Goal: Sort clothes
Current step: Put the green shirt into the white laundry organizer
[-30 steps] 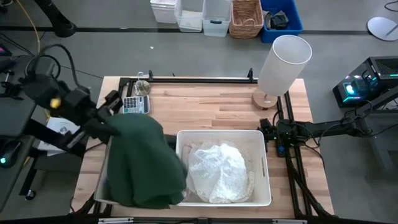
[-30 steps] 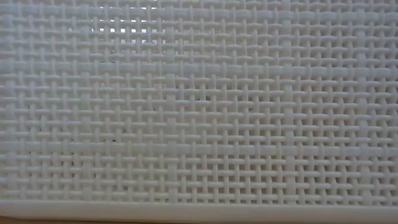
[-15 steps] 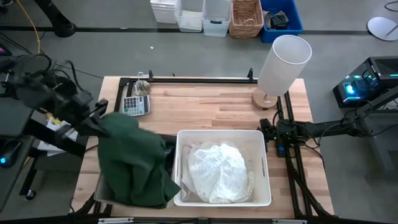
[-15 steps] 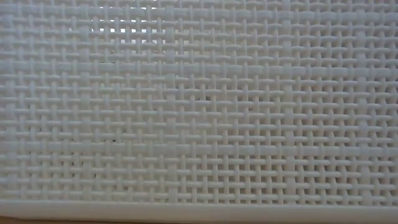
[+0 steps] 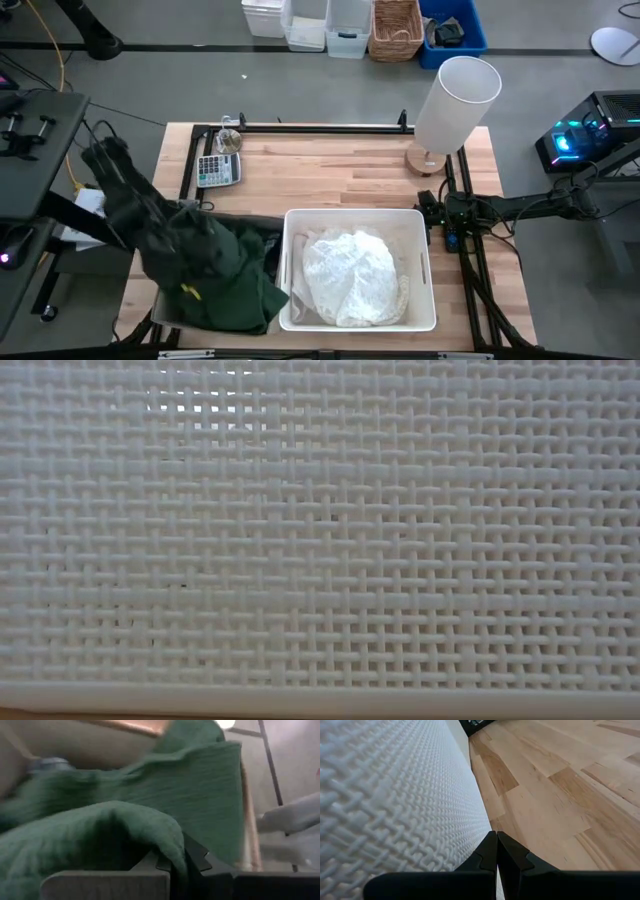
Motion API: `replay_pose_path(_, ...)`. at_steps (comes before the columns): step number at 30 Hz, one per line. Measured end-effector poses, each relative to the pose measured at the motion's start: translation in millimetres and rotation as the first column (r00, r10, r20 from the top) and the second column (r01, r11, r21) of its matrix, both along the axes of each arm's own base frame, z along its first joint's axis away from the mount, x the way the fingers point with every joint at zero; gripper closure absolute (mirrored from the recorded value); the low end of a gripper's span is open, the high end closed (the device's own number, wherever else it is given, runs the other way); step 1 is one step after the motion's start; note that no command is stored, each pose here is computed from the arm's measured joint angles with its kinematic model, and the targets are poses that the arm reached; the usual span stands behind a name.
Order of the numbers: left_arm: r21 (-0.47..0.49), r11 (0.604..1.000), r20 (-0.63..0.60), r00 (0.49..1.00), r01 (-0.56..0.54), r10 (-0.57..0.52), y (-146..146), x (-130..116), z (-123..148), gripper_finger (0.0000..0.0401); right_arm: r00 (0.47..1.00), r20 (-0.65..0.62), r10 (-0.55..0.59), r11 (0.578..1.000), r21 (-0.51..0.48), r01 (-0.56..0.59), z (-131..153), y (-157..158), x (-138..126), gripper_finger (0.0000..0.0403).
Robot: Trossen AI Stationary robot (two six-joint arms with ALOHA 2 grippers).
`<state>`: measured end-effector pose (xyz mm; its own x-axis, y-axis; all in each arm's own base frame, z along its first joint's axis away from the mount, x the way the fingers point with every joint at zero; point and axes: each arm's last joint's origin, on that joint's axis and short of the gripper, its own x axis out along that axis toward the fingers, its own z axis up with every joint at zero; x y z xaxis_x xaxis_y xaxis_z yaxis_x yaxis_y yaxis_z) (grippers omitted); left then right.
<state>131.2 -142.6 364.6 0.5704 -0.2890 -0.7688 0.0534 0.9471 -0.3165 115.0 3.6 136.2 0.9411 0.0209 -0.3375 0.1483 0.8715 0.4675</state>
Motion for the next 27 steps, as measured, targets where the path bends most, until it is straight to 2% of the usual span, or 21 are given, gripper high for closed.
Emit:
replay_pose_path(5,0.025,1.000,0.009,1.000,-0.005,0.005,-27.7,24.6,-54.7,0.0401,1.000,0.000,0.000,1.000,0.000,0.000,0.0,0.0,0.0,0.0402)
replay_pose_path(11,0.221,0.972,-0.160,0.980,-0.080,0.117,-28.0,44.2,-136.4,0.0400,1.000,0.001,0.000,1.000,0.000,0.000,0.1,0.0,0.0,0.0402)
replay_pose_path(13,0.240,0.968,-0.227,0.965,-0.075,0.131,-27.0,50.2,-162.8,0.0397,1.000,0.000,0.000,1.000,0.000,0.000,-0.1,0.0,0.0,0.0402)
replay_pose_path(16,0.218,0.975,-0.307,0.946,-0.039,0.106,-27.2,59.5,-191.1,0.0388,1.000,0.000,0.000,1.000,0.000,0.000,0.0,0.0,0.0,0.0402)
replay_pose_path(19,0.215,0.977,-0.361,0.928,-0.012,0.091,-26.0,67.5,-203.5,0.0375,1.000,0.000,0.000,1.000,0.000,0.000,0.0,0.0,0.0,0.0402)
replay_pose_path(22,0.186,0.982,-0.379,0.921,-0.015,0.086,-20.2,72.8,-201.0,0.0355,1.000,0.000,0.000,1.000,0.000,0.000,0.0,0.0,0.0,0.0402)
replay_pose_path(27,0.118,0.992,-0.343,0.939,0.036,0.007,-10.4,83.8,-163.9,0.0304,1.000,0.000,0.000,1.000,0.000,0.000,0.0,0.0,0.0,0.0402)
